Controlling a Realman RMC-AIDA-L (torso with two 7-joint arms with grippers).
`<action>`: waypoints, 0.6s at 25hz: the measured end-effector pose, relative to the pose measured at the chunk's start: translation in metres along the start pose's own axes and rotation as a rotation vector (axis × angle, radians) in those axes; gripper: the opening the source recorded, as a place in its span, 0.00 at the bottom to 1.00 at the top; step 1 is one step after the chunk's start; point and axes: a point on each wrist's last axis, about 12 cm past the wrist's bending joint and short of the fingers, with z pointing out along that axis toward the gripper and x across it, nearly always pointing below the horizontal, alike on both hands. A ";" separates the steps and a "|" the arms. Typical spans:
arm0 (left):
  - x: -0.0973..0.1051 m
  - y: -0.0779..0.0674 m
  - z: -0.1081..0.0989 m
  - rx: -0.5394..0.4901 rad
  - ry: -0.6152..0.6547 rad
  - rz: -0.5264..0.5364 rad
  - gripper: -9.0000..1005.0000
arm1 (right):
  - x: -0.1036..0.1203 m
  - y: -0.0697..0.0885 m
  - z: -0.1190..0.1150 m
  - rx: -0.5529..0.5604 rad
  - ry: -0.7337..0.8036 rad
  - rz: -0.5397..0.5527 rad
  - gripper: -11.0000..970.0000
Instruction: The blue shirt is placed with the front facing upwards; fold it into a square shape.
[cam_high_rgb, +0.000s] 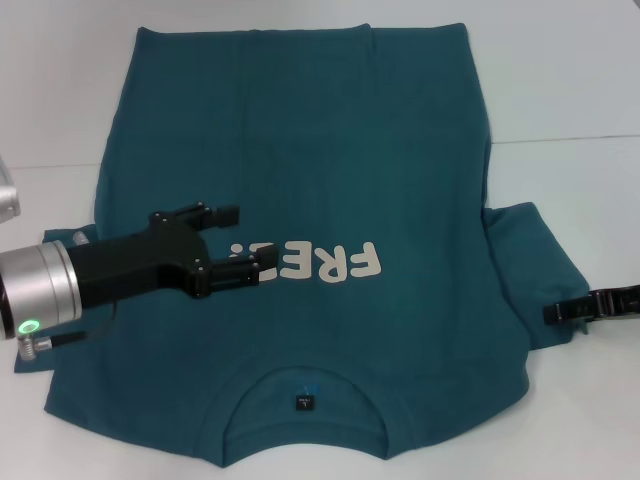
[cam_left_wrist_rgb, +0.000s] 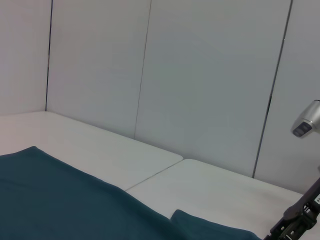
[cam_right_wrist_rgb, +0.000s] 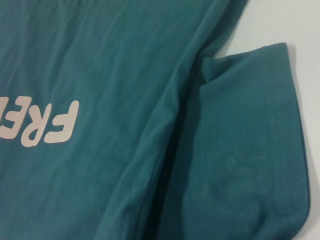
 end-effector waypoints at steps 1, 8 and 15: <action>0.000 0.000 0.000 0.000 0.000 0.001 0.86 | 0.000 0.000 0.000 0.000 0.001 0.002 0.87; 0.000 0.000 0.000 -0.002 -0.005 0.005 0.86 | 0.002 0.000 0.001 0.001 0.010 0.015 0.61; 0.000 0.000 0.000 -0.003 -0.006 0.007 0.86 | 0.004 0.000 0.001 -0.003 0.022 0.014 0.43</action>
